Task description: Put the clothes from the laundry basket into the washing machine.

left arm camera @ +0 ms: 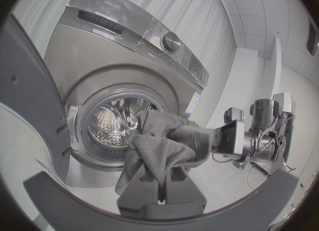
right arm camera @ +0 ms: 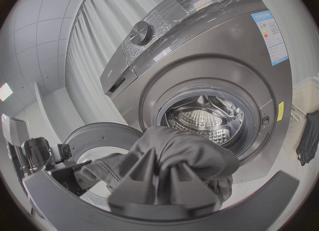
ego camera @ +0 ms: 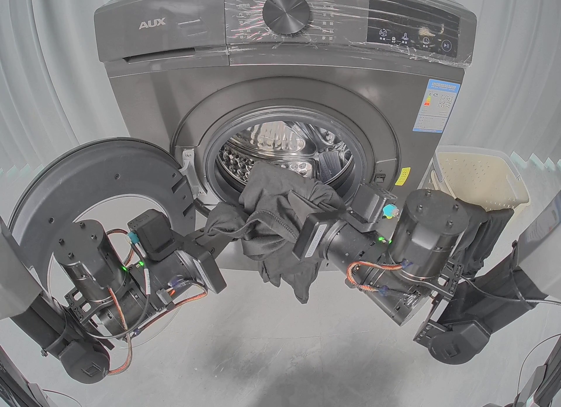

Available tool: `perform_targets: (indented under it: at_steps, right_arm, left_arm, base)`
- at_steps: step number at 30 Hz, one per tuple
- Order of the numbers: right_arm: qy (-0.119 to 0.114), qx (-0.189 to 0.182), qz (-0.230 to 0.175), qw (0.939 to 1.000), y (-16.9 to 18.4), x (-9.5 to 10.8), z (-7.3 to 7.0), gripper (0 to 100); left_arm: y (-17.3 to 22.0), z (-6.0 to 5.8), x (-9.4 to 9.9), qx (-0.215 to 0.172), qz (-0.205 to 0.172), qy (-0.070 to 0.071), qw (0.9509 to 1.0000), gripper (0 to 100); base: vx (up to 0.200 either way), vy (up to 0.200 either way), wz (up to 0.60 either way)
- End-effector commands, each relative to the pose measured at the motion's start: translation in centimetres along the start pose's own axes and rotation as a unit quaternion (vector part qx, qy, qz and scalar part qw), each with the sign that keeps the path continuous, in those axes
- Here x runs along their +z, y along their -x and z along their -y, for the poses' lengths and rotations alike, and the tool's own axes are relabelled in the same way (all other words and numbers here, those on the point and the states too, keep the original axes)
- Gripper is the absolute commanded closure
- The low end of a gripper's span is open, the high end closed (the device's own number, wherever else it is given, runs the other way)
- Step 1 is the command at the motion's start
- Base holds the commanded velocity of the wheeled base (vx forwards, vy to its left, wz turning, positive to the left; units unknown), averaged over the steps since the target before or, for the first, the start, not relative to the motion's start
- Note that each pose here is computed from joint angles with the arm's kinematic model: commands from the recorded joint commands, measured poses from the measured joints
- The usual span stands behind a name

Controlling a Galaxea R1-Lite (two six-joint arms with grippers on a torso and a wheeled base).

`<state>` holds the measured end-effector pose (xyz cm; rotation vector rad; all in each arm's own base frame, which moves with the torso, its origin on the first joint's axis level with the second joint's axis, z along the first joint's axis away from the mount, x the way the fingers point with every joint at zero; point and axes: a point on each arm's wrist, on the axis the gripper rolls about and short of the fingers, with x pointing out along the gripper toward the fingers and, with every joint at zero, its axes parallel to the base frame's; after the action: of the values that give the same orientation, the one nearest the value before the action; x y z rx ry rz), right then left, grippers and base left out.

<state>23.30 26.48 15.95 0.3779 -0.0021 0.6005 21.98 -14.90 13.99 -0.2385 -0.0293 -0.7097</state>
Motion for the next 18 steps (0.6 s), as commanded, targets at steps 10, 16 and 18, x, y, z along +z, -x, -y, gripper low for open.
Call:
perform_targets:
  at_steps: [10, 16, 18]
  right_arm:
    - [0.025, -0.01, -0.077, 0.9967, 2.0, -3.0, 1.3, 0]
    - [0.046, -0.015, -0.101, 0.9937, 2.7, -3.9, 2.0, 0]
    - [0.053, -0.02, -0.109, 0.9924, 2.9, -4.3, 2.4, 0]
  left_arm:
    - [-0.8, 0.5, 2.2, -0.01, 0.05, -0.006, 0.9987, 100]
    - [-1.1, 0.4, 2.2, -0.008, 0.052, -0.007, 0.9986, 100]
    - [-1.1, 0.4, 2.2, -0.007, 0.053, -0.007, 0.9985, 100]
  base:
    - [0.0, 0.0, 0.0]
    - [0.0, 0.0, 0.0]
    - [0.0, 0.0, 0.0]
